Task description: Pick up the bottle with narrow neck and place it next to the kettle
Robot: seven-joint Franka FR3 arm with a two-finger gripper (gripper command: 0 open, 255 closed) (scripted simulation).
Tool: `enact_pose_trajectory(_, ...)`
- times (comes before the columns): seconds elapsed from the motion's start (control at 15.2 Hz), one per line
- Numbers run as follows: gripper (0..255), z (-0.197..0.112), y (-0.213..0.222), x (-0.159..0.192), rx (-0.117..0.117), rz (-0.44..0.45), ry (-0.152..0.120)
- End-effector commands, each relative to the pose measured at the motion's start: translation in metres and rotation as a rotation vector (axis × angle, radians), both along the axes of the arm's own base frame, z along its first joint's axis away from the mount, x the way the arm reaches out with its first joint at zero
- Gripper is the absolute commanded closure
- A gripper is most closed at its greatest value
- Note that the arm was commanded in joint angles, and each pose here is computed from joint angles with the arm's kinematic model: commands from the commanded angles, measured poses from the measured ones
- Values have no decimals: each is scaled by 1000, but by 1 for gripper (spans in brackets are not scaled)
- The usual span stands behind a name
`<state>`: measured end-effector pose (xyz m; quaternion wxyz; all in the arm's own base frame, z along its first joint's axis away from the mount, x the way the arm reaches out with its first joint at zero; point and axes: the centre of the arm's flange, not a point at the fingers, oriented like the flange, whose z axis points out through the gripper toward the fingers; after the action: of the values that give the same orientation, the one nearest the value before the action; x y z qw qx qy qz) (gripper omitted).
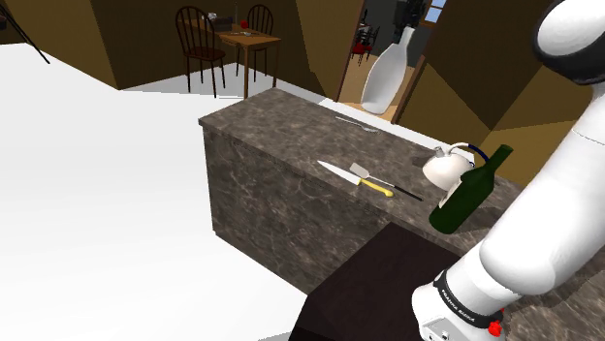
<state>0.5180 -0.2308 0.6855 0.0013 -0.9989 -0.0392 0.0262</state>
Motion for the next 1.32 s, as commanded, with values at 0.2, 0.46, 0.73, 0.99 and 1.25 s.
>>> enact_pose_trajectory(0.2,255,11,-28,-61,0,1,0)
enact_pose_trajectory(0.46,255,18,-51,-108,0,1,0)
enact_pose_trajectory(0.73,255,26,-73,-155,0,1,0)
enact_pose_trajectory(0.99,255,33,-96,-202,0,1,0)
enact_pose_trajectory(1.25,255,41,-118,-249,0,1,0)
